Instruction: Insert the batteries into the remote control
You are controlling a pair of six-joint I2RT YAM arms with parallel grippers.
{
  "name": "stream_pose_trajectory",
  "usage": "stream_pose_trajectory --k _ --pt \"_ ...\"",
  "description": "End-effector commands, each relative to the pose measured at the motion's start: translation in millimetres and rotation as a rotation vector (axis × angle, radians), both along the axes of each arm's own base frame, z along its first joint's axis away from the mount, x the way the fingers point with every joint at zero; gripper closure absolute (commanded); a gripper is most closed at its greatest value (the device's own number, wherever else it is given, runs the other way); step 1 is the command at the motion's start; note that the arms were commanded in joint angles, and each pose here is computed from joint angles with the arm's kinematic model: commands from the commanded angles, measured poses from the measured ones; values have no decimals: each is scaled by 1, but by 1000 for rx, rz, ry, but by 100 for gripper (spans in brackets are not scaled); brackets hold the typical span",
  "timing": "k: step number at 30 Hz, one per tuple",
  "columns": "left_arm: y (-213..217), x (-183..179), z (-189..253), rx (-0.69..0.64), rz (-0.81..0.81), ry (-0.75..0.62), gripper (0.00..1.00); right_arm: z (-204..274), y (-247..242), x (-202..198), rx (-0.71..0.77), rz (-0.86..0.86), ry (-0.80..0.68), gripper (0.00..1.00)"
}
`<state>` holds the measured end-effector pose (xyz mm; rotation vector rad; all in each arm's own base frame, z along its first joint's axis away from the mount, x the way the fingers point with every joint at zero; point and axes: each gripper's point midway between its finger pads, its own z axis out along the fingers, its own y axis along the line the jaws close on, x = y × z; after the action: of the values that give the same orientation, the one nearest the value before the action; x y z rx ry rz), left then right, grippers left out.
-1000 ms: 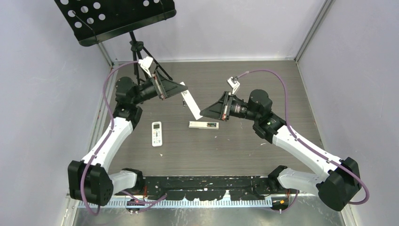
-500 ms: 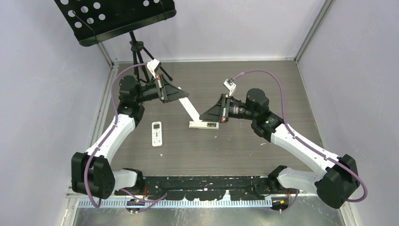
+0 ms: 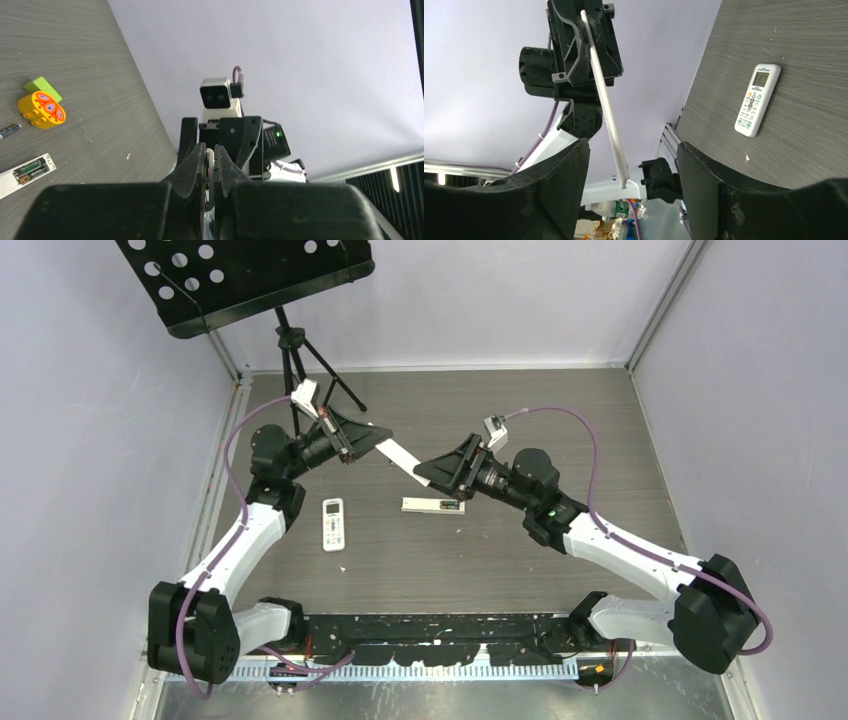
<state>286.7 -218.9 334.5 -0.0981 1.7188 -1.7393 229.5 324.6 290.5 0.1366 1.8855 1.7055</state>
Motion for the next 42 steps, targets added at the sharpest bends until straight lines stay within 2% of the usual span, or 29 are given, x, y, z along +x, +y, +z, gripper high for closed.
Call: stream_pose_trajectory --k 1,3,7,14,20,21,22,25,28,31,34,39,42 --pt "14 10 24 -85 137 -60 100 40 5 10 178 -86 -41 35" --pt "16 11 25 -102 155 -63 100 41 8 12 209 -93 -14 49" --pt "16 10 25 -116 155 -62 100 45 6 17 275 -124 -1 62" --pt "16 8 24 -125 142 -50 100 40 3 28 277 -186 9 67" --pt "15 8 19 -131 137 -36 100 38 7 29 273 -174 17 98" --pt "15 8 17 -129 135 -34 100 38 7 28 271 -170 18 99" --pt "14 9 16 -125 134 -34 93 37 7 28 268 -167 20 100" --pt "12 9 3 -77 118 -34 44 25 4 28 219 -165 34 100" --pt "14 13 -40 63 147 44 4 -8 -4 33 65 -163 98 100" --pt "28 13 -103 278 217 144 0 -49 -16 40 -112 -145 200 100" --pt "41 11 -142 402 272 195 0 -79 -29 45 -229 -101 263 100" --pt "47 8 -179 483 266 224 0 -122 -45 43 -399 2 314 100" --pt "44 7 -198 513 225 258 1 -136 -49 40 -422 67 325 100"
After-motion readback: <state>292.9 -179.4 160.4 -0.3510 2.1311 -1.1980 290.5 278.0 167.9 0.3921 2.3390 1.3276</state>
